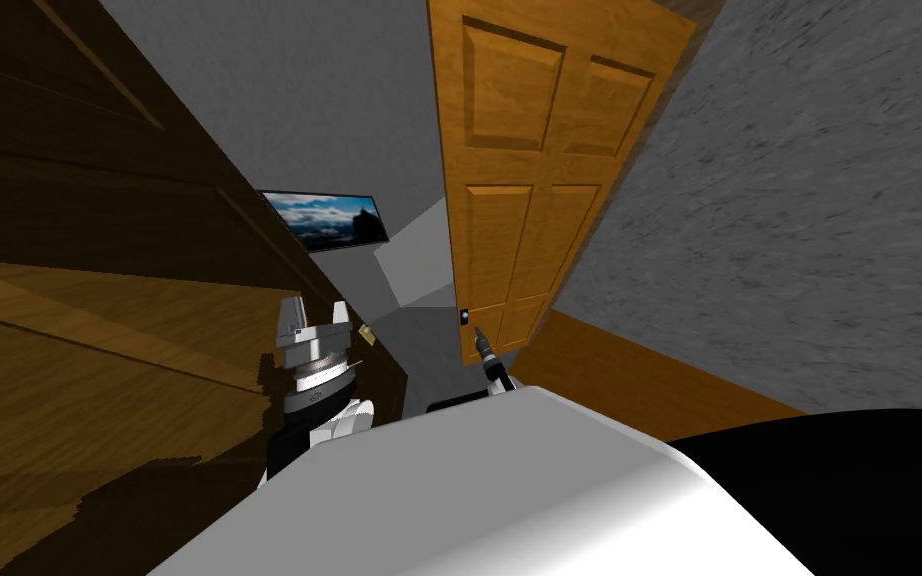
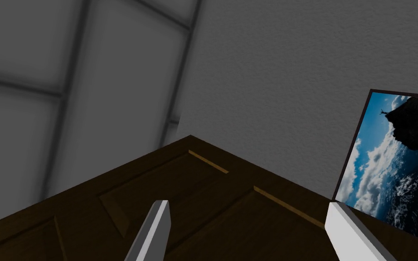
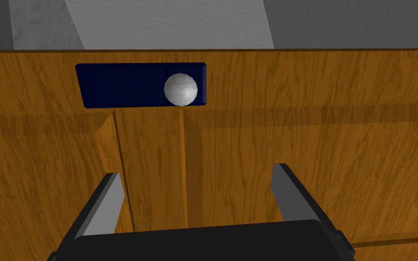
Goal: Push the door open
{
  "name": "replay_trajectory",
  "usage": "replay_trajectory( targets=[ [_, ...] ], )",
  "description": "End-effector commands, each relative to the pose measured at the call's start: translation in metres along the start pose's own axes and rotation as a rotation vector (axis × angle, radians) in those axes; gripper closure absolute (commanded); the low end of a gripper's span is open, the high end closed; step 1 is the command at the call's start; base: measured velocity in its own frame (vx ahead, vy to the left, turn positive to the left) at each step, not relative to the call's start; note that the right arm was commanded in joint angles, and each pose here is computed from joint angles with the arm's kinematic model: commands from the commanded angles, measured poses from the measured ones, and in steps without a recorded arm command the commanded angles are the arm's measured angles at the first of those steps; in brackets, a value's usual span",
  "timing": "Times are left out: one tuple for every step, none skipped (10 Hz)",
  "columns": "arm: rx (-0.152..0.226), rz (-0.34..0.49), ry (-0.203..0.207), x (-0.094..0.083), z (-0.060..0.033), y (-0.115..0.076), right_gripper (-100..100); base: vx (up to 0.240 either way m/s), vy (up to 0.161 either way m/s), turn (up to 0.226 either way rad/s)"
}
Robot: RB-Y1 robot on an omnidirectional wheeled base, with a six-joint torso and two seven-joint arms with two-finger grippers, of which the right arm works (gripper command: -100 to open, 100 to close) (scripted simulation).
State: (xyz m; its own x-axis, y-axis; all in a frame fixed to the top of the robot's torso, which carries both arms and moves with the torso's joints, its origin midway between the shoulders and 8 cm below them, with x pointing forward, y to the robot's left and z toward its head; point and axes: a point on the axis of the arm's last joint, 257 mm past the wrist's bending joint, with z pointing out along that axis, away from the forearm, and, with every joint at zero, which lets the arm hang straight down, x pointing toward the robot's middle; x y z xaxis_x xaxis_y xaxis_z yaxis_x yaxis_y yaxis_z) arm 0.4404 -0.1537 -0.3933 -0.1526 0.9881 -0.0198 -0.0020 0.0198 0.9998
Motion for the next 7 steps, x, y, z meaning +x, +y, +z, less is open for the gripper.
replay_trajectory(
  targets=[
    [-0.003,-0.005,-0.004,-0.0037,-0.0004,0.0003,-100,0.203,0.019,0.02],
    [-0.004,-0.006,-0.006,-0.0055,-0.0006,0.0002,-100,0.204,0.024,0.035],
    [-0.005,-0.007,-0.009,-0.0068,-0.0007,0.0003,-100,0.221,0.054,0.028],
    [-0.007,-0.007,-0.012,-0.0076,-0.0007,0.0004,-100,0.22,0.065,0.027],
    [-0.009,-0.005,-0.016,-0.008,-0.0006,0.0007,-100,0.231,0.041,0.031],
    [-0.011,-0.002,-0.019,-0.0076,-0.0005,0.001,-100,0.234,0.04,0.031],
    [-0.013,0.002,-0.021,-0.0066,-0.0003,0.0014,-100,0.222,0.031,0.022]
  ],
)
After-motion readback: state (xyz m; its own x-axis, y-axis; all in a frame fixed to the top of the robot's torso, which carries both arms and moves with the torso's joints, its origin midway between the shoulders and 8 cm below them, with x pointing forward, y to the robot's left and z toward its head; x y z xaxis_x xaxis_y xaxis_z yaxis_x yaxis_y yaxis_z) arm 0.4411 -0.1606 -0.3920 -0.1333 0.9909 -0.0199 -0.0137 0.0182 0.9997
